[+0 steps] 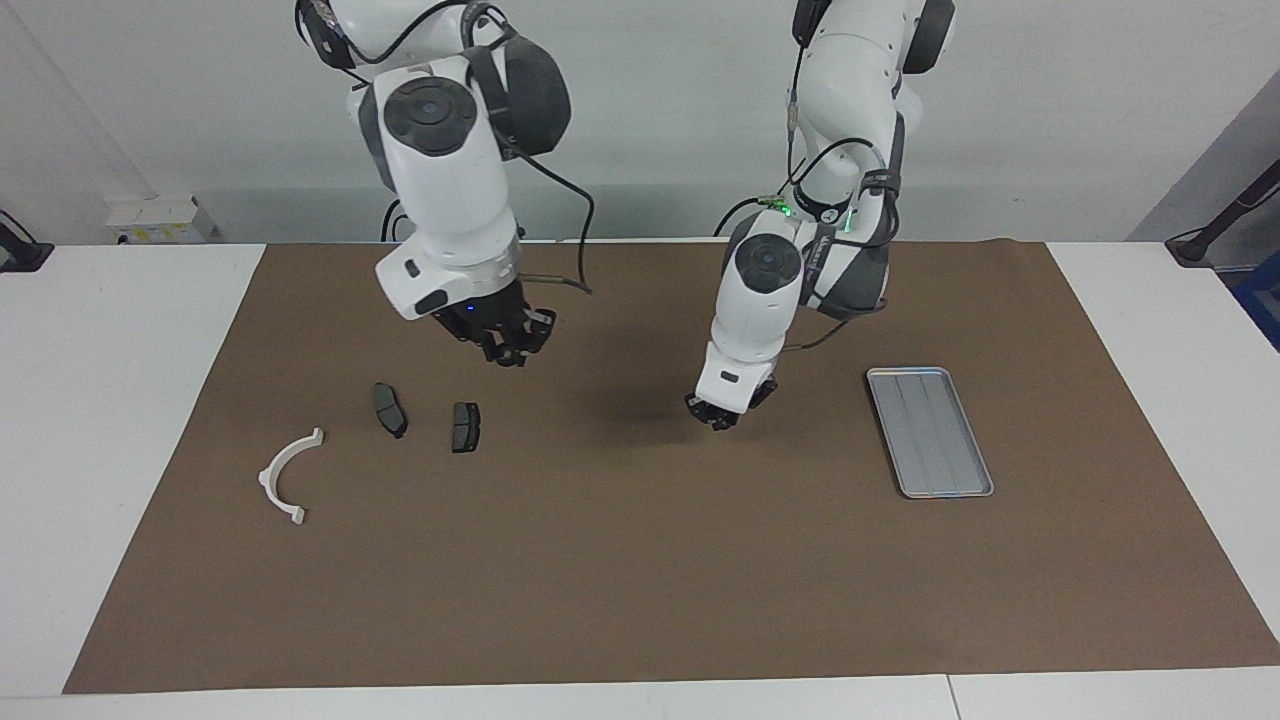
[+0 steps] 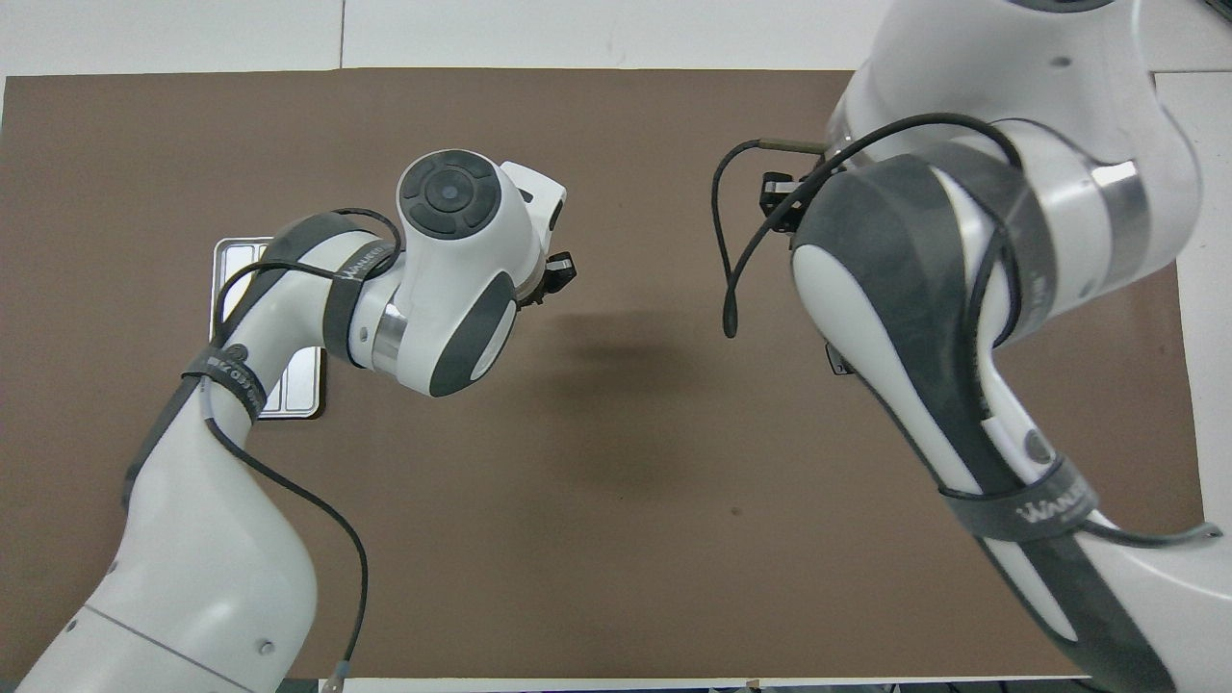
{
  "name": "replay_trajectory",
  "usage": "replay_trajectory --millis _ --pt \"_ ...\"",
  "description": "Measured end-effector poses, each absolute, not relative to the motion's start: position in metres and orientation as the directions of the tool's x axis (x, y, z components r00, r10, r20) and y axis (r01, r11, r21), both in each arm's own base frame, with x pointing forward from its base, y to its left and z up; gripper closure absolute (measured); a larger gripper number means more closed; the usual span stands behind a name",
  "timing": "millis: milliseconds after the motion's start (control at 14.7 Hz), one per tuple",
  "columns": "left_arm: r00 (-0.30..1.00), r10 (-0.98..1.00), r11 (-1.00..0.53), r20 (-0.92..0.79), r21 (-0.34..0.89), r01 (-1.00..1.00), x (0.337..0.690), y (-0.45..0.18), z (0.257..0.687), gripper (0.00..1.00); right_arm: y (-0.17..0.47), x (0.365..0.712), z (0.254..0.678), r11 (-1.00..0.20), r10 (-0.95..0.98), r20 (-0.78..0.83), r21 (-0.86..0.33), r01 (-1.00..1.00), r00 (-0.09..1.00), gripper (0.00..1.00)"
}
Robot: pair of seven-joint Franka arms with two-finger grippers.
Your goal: Place bearing gear from tray to pile
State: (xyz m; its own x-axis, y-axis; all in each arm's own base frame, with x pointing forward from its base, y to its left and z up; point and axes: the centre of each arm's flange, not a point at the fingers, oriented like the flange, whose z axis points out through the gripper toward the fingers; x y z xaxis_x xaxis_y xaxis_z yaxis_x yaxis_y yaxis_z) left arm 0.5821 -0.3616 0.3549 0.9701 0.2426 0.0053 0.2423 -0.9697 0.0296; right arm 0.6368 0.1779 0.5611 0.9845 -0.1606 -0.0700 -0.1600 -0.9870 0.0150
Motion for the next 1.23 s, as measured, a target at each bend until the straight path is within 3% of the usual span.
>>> replay_trajectory --millis 409,886,1226 --pt "0.964 0.265 -0.964 -0.016 0.005 0.265 0.583 -0.375 0.312 0.76 0.054 0.668 0.521 -1.000 0.021 -0.056 -0.013 0.020 0.998 0.65" --pt "0.954 0.298 -0.955 -0.018 0.001 0.298 0.579 -0.377 0.302 0.76 0.050 0.675 0.390 -0.998 0.066 0.062 0.012 0.066 0.996 0.65" --pt "0.953 0.303 -0.953 -0.020 -0.002 0.303 0.578 -0.377 0.300 0.76 0.020 0.679 0.326 -0.999 0.044 0.090 0.023 0.042 0.995 0.65"
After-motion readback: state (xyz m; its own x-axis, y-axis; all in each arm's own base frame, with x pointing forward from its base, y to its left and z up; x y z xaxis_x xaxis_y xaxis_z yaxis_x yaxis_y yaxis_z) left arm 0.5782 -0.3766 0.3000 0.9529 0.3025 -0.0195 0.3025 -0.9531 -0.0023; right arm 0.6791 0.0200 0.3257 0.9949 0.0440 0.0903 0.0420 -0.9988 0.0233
